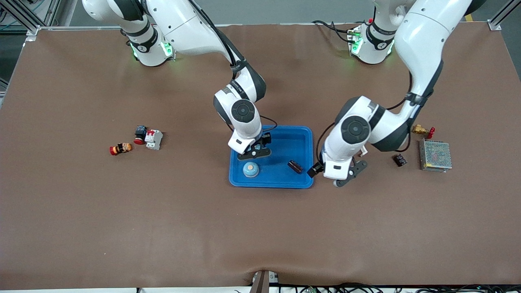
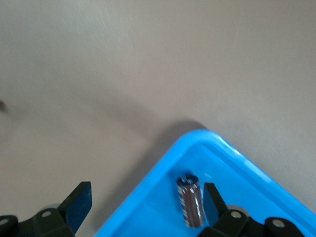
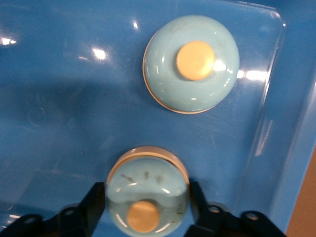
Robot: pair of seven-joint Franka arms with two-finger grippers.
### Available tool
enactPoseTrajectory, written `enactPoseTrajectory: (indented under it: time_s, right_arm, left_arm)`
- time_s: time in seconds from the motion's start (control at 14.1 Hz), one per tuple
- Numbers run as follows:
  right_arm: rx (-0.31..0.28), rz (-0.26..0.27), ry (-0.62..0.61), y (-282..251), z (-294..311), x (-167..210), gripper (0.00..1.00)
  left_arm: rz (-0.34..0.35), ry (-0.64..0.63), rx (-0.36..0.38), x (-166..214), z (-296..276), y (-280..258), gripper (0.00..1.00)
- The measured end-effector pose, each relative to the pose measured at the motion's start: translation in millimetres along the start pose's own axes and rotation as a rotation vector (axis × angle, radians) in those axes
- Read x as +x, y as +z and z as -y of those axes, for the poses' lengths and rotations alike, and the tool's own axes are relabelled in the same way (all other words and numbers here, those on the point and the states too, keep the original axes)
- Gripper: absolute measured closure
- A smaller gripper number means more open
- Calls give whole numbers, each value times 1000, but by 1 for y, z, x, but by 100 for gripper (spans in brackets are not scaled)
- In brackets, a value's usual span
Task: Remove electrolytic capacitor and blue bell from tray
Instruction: 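Return the left gripper to the second capacitor while the right gripper grasps a bell, then carry the bell with the right gripper while the left gripper lifts the capacitor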
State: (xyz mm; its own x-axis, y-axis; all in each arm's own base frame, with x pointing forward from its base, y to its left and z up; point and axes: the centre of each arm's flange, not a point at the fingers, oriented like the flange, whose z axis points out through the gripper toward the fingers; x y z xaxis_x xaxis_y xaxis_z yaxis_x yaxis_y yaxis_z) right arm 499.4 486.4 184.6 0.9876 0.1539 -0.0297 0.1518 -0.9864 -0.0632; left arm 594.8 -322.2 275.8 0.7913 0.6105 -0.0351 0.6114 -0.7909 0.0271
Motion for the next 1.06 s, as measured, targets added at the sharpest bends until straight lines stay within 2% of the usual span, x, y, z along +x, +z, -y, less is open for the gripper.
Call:
enactPoseTrajectory:
  time_s: [0.35, 0.57, 0.64, 0.85, 1.06]
  right_arm:
    - [1, -3, 0, -1, 0, 1, 31]
    - [2, -9, 5, -3, -2, 4, 31]
    - [2, -9, 9, -7, -4, 6, 31]
    - [-14, 31, 22, -29, -11, 11, 31]
    - [-15, 75, 15, -79, -40, 26, 31]
  left_arm:
    - [25, -48, -2, -42, -32, 20, 6]
    - [36, -84, 17, -49, -35, 37, 9]
    - [36, -91, 22, -51, -37, 42, 13]
    - [8, -113, 46, -59, -42, 60, 15]
    - [-4, -124, 44, -65, -47, 72, 18]
